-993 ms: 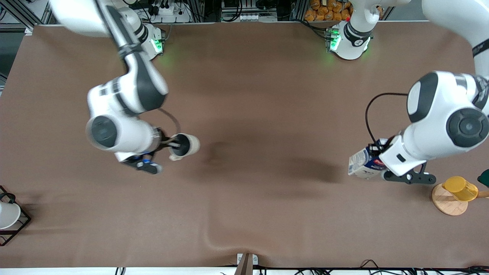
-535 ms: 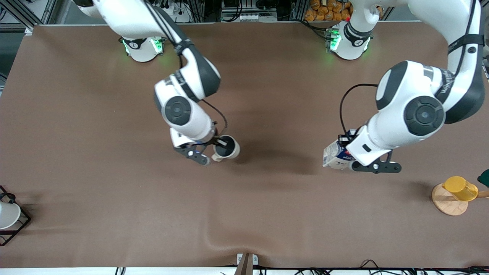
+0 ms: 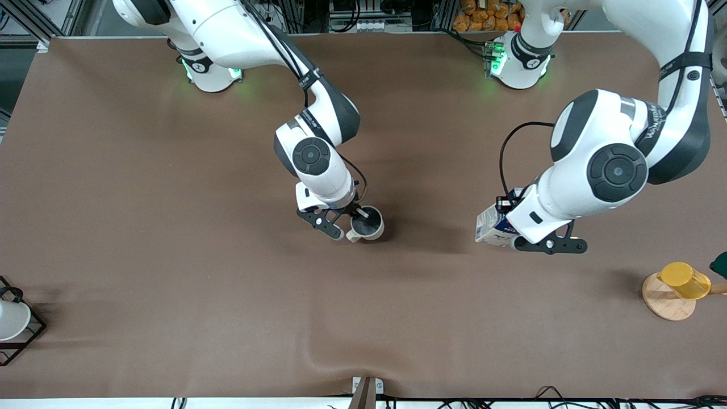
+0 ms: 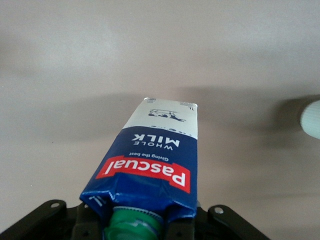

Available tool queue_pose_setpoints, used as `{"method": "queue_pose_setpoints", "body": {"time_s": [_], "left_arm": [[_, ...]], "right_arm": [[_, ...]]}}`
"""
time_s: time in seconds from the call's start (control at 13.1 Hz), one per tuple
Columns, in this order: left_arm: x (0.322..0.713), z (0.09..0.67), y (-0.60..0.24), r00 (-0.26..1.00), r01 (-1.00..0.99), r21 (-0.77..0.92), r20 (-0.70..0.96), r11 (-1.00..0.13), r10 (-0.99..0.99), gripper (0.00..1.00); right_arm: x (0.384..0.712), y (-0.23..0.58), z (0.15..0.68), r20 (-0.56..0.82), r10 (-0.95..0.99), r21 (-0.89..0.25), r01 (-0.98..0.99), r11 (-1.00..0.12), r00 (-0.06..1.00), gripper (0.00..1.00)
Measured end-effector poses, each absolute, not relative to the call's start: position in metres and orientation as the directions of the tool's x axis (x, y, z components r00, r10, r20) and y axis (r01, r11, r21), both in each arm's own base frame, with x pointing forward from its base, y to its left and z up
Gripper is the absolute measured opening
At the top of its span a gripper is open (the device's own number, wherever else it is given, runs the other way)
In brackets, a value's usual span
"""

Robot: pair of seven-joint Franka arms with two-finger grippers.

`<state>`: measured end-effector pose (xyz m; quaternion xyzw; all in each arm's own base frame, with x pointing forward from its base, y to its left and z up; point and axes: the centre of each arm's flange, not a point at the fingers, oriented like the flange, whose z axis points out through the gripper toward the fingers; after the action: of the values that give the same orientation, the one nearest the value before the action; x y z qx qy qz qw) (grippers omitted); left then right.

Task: Place milk next to cup
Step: 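Carry the mug to the table center while the left gripper carries the milk, then release the mug with the right gripper while the left gripper brings the milk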

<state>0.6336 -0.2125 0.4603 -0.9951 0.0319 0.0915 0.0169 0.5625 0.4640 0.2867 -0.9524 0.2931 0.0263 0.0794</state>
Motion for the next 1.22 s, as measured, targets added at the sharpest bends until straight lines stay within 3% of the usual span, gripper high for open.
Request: {"method": "queue_pose_setpoints", "body": {"time_s": [0.53,0.84,1.22], "left_arm": [[0.608,0.455,-0.270,0.978,-0.032,-0.060,-0.208,-0.998,-0.019,0.35],[0.568,0.430,-0.348,0.969,-0.016,-0.115,-0.246,-0.993,0.013,0.35],[0.534,0.404,-0.405,0.946,0.002,-0.076,-0.323,-0.997,0.027,0.35]], "right_arm": [[0.576,0.453,0.302,-0.061,-0.556,-0.127,-0.559,-0.819,0.829,0.99],[0.611,0.373,0.370,-0.077,-0.520,-0.057,-0.524,-0.850,0.851,1.00],[0.665,0.163,0.450,-0.083,-0.278,-0.068,-0.284,-0.956,0.957,1.00]]}}
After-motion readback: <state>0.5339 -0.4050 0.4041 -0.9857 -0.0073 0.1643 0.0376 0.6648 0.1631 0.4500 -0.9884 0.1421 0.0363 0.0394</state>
